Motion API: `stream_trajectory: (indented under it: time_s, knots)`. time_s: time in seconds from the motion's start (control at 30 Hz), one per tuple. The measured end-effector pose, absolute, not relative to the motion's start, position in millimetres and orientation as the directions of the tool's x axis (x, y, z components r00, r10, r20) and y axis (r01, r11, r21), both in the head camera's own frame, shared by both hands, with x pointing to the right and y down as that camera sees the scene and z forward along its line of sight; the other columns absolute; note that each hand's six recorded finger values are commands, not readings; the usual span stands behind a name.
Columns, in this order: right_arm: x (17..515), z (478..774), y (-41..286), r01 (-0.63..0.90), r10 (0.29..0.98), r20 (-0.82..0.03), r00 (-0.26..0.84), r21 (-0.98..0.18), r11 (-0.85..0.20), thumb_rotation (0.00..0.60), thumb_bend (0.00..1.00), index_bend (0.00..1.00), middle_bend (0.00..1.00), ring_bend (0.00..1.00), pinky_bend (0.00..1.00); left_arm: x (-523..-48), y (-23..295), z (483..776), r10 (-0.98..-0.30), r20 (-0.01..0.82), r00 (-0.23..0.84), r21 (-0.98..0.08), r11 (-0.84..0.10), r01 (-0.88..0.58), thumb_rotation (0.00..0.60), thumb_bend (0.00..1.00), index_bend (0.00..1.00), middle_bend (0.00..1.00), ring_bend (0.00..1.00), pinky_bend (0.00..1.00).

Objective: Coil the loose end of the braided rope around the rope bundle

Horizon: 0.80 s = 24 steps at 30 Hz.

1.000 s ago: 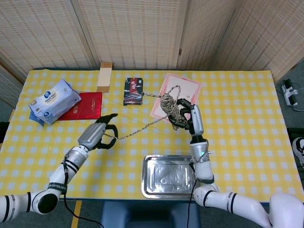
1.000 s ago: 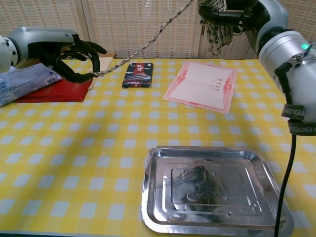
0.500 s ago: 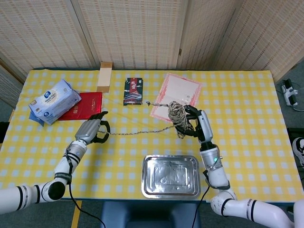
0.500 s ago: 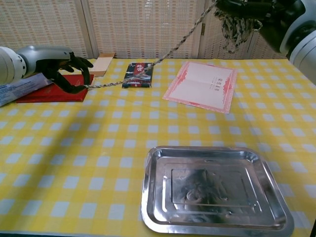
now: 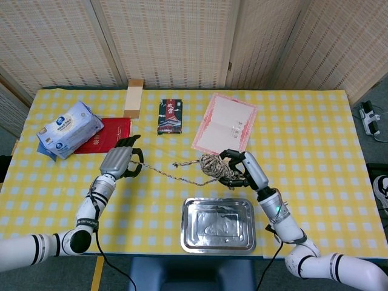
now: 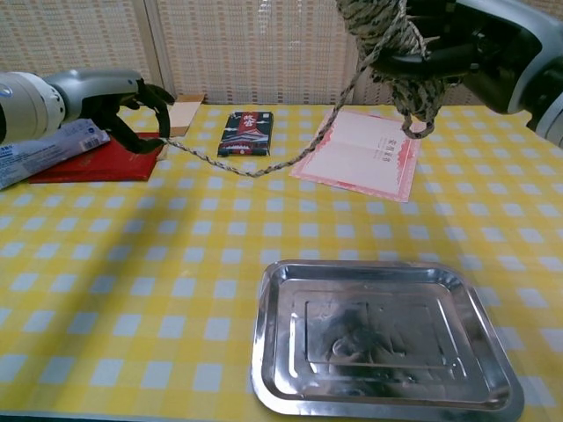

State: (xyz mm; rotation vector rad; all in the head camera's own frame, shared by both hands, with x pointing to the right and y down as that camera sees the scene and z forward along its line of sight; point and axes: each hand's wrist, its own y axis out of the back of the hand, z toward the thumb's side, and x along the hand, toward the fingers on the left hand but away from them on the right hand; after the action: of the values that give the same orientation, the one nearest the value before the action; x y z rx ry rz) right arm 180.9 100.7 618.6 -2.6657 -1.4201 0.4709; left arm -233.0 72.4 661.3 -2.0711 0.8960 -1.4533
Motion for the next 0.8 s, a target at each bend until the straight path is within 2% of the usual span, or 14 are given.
stream_trajectory:
  time_s: [0.37, 0.8]
  knots:
    - [155, 625, 117, 0.613, 0.706, -0.299, 0.642, -0.351, -0.707, 0.6, 0.6, 0.94, 0.84, 0.98, 0.82, -193, 62, 617, -0.79, 0.507, 0.344, -0.761, -0.598, -0.252, 0.6, 0.52, 0.58, 0.07, 0.0, 0.0]
    - [129, 645, 128, 0.489, 0.642, -0.415, 0.645, -0.42, -0.764, 0.6, 0.6, 0.95, 0.85, 0.98, 0.82, -141, 66, 575, -0.798, 0.386, 0.463, -0.759, -0.56, -0.333, 0.6, 0.52, 0.57, 0.06, 0.0, 0.0]
